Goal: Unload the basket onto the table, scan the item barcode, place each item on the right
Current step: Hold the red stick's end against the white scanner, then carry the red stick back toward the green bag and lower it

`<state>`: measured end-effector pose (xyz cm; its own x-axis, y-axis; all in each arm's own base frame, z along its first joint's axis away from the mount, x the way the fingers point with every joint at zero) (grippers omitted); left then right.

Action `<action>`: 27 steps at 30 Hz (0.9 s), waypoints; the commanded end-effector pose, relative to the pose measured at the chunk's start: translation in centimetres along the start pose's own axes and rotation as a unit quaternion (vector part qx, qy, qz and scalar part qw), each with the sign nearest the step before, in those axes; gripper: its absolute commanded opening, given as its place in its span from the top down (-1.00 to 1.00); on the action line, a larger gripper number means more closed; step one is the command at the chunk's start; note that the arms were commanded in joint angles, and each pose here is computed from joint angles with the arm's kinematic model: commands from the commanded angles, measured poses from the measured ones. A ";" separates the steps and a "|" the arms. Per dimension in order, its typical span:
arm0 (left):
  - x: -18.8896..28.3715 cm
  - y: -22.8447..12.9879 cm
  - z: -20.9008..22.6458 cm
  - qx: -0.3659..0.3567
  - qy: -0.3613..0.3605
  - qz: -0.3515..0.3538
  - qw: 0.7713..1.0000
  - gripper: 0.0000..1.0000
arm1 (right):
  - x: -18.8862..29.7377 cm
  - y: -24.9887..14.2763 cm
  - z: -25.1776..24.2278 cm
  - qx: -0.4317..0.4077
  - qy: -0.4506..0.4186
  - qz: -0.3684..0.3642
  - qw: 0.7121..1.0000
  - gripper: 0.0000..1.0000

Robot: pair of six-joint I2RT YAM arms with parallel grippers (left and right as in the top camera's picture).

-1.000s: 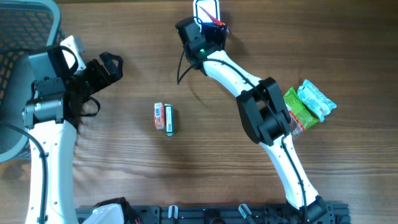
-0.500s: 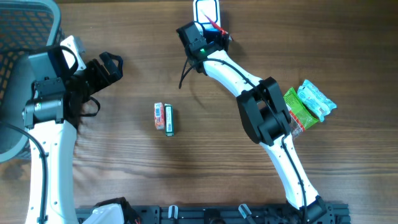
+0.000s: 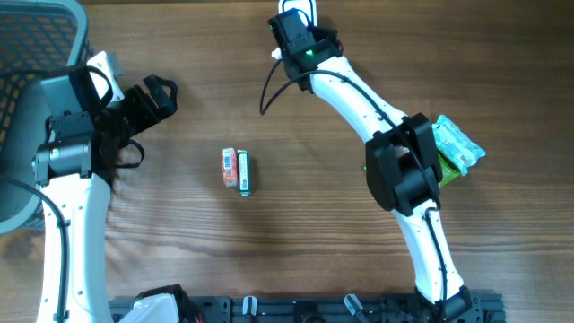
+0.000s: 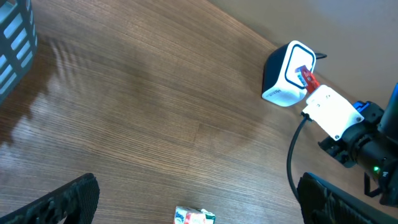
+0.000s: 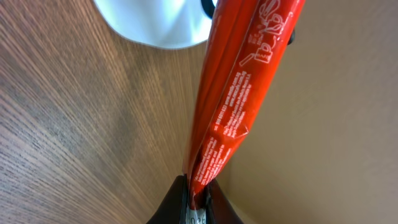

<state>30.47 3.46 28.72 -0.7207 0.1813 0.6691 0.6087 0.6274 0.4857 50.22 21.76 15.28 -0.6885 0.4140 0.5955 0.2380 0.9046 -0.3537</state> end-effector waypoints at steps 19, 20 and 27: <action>0.2 0.5 -0.1 -0.009 0.000 -0.008 1.000 -1.00 | 14.4 -12.4 -4.8 -0.393 0.076 -0.043 0.916 0.82; 0.2 0.5 -0.1 -0.009 0.000 -0.008 1.000 -1.00 | 15.3 -13.5 -3.9 -0.420 0.115 -0.034 0.900 0.83; 0.2 0.5 -0.1 -0.009 0.000 -0.008 1.000 -1.00 | 14.6 -16.7 2.2 -0.487 0.361 0.063 0.793 0.91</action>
<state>30.47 3.46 28.72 -0.7207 0.1813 0.6691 0.6088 0.6271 0.4859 34.49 12.75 31.49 -0.2957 0.2464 0.9229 0.8150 0.5691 0.1092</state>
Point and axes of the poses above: each gripper's point midway between its finger pads, its own x axis back along the fingers, its own z axis along the line the jaws close on, y = z × x, the point moved 9 cm from there along x, back along the fingers, and after that the axes turned 11 degrees about x, right-handed, at the moved point
